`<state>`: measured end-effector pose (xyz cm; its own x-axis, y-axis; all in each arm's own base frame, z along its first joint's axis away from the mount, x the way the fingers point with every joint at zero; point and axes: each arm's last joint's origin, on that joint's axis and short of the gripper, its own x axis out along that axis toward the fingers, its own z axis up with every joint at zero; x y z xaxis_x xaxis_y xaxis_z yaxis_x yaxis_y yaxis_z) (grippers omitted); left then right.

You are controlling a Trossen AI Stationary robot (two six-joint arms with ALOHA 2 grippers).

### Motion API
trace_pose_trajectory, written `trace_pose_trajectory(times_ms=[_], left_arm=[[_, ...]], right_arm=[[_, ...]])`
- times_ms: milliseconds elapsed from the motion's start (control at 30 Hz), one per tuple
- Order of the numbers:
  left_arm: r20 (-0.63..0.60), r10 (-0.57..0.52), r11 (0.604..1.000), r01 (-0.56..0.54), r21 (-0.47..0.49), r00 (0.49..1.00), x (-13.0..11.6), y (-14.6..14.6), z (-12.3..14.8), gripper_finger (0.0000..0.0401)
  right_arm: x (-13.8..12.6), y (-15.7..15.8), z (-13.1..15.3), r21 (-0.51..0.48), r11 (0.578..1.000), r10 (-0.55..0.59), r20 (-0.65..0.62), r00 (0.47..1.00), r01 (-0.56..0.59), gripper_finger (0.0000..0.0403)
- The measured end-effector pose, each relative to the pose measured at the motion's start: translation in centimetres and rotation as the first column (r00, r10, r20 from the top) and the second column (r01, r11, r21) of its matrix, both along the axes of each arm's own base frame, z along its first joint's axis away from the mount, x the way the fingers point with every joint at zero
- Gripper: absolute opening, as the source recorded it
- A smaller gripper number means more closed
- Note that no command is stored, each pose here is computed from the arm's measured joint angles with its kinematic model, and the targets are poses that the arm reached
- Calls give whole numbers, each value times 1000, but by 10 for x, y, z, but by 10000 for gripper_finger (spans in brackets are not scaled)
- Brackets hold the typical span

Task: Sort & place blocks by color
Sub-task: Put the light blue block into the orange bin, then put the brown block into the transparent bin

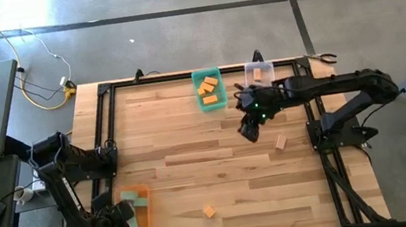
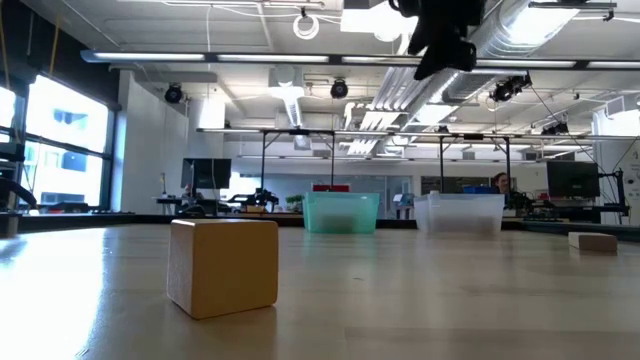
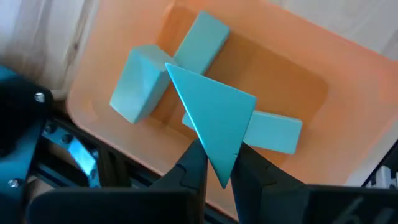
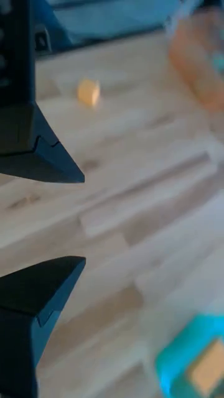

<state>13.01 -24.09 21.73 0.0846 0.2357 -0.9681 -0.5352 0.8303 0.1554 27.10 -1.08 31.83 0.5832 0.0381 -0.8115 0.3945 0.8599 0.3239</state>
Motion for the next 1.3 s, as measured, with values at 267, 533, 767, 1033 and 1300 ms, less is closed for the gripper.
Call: trace_pose_trajectory(times_ms=[267,533,767,1033,1300], left_arm=[[-5,28,999,-28,23,1000,4,-2,-8,35],[-25,97,995,-97,7,995,10,1,-8,81],[-28,122,993,-122,7,992,15,4,-8,140],[-10,153,988,-153,15,988,22,10,-7,165],[162,58,996,-69,64,985,23,27,17,162]], right_arm=[[4,40,5,4,988,155,76,985,-156,191],[-3,72,2,-96,975,204,41,978,-200,191],[-16,77,-5,-111,981,149,-93,984,-159,191],[-34,73,-13,-129,976,133,-297,946,-178,191],[-42,69,-16,-165,975,79,-377,923,-151,191]])
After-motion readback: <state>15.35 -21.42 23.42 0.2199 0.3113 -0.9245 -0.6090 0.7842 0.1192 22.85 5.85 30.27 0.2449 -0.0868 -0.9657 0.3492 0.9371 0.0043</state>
